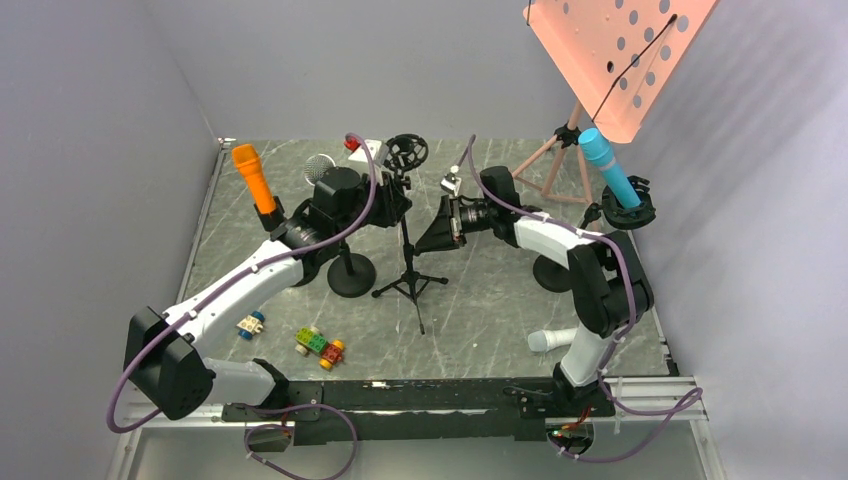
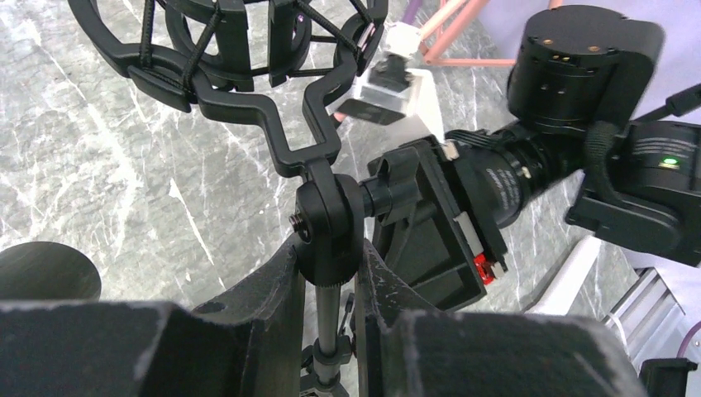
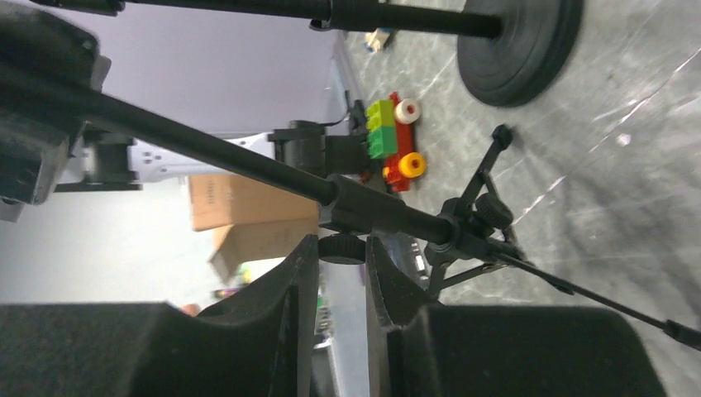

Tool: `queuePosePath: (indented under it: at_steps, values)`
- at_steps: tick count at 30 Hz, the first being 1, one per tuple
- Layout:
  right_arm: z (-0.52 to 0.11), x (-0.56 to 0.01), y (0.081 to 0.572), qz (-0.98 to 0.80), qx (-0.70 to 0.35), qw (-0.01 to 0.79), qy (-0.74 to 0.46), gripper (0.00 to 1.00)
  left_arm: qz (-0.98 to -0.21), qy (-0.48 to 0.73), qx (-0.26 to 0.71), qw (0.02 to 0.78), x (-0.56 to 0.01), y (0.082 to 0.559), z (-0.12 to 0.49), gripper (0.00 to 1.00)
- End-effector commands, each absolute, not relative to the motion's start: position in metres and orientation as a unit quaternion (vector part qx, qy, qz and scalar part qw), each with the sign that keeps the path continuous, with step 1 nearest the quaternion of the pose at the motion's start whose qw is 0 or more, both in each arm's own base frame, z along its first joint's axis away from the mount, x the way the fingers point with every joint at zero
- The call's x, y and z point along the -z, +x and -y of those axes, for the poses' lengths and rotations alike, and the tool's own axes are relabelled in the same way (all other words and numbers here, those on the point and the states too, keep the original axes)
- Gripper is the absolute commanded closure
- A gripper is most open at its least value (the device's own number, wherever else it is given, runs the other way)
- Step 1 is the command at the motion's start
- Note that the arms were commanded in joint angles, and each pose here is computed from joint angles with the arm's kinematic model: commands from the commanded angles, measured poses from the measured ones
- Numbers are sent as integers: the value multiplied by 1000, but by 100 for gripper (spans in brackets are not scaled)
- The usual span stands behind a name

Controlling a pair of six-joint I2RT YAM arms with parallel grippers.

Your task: Remove the microphone from the stand

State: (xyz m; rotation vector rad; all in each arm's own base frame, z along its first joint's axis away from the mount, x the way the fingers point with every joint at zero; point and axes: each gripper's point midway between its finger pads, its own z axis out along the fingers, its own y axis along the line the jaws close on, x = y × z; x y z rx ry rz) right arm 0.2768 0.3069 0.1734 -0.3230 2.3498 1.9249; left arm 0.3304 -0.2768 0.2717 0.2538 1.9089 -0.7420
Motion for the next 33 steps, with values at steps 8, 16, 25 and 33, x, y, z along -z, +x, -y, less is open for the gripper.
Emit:
queuePosePath:
  at_steps: [8, 16, 25, 33]
  values:
    - [-292, -212, 312, -785, -429, 336, -294, 100, -772, 63, 352, 525, -307, 334, 280, 100]
    - [-303, -236, 283, -561, -170, 580, -565, 100, -764, 77, 371, 523, -309, 329, 285, 100]
    - [-287, -234, 263, -223, 124, 718, -648, 100, -755, 96, 390, 518, -302, 324, 291, 100]
    - [-274, -250, 250, -277, 75, 679, -675, 37, -738, 111, 406, 528, -317, 325, 300, 100]
